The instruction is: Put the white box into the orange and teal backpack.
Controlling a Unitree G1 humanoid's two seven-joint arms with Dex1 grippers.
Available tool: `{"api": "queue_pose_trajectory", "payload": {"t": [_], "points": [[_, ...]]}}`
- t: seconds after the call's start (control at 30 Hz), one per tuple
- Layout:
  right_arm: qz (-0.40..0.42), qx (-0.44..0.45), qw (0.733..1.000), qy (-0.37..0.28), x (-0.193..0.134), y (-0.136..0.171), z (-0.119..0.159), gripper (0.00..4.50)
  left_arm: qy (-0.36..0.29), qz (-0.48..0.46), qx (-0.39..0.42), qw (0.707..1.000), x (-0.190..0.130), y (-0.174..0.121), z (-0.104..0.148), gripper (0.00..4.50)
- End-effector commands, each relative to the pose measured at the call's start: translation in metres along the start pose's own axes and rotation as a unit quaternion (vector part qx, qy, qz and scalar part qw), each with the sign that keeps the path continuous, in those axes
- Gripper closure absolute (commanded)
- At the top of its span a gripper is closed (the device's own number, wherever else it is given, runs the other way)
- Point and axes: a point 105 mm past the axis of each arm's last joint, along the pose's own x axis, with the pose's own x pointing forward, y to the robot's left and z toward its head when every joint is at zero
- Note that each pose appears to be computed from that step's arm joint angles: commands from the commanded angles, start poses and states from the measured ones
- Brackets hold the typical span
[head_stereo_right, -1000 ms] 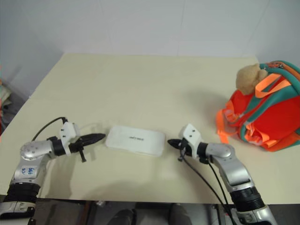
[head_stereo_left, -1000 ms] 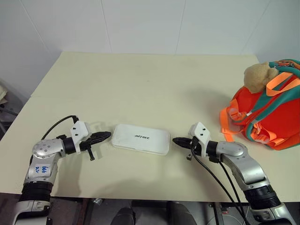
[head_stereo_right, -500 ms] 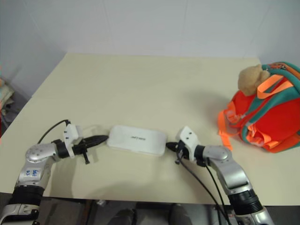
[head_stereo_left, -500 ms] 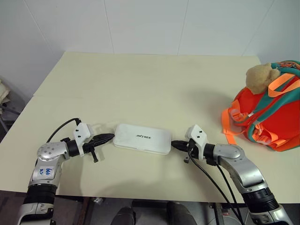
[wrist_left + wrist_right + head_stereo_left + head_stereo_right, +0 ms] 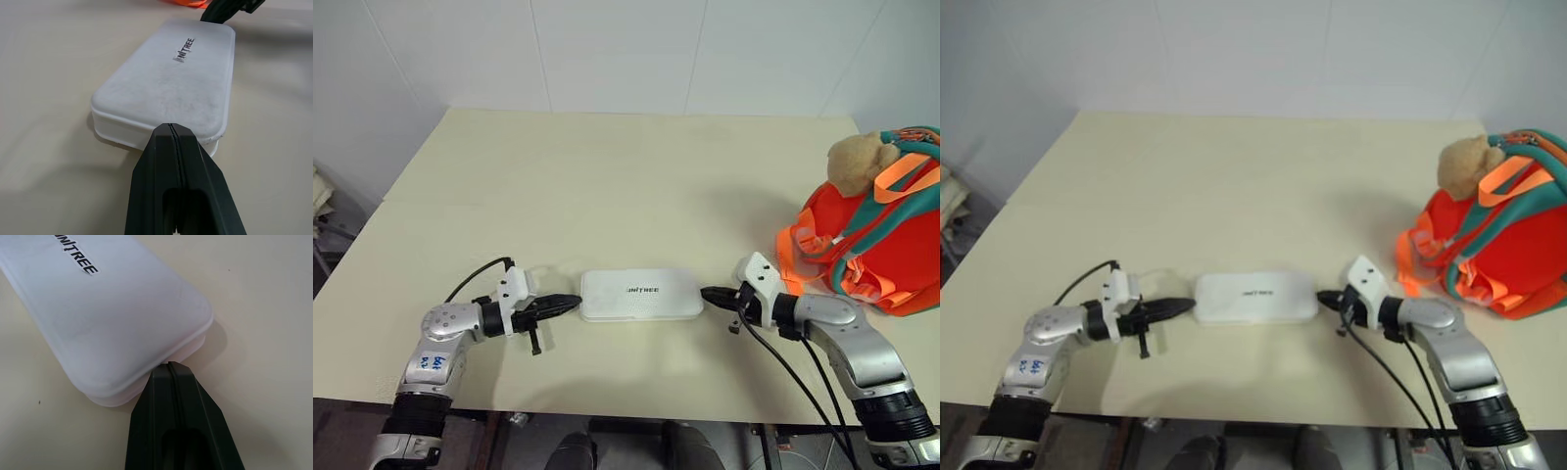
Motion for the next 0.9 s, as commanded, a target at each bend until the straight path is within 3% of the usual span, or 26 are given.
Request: {"api": "queue_pose_trajectory", "payload": {"t": [0.03,0.63,0.87,0.9], "points": [[0.008,0.003,1.000,-0.010,-0.004,0.002,0.003,4.34,-0.005,-0.013,-0.003,1.000,0.006,-0.008,0.001,4.50],[0.043,0.024,0.999,0.007,0.001,0.022,0.004,4.34,-0.013,0.019,0.020,1.000,0.007,0.004,0.014,4.50],[-0.006,0.023,0.999,0.039,-0.022,-0.020,0.011,4.34,-0.008,0.050,-0.012,0.999,-0.019,0.019,0.023,4.50],[-0.005,0.029,0.999,0.044,-0.026,-0.024,0.012,4.01,-0.003,0.053,-0.023,0.998,-0.024,0.022,0.022,4.32]]}}
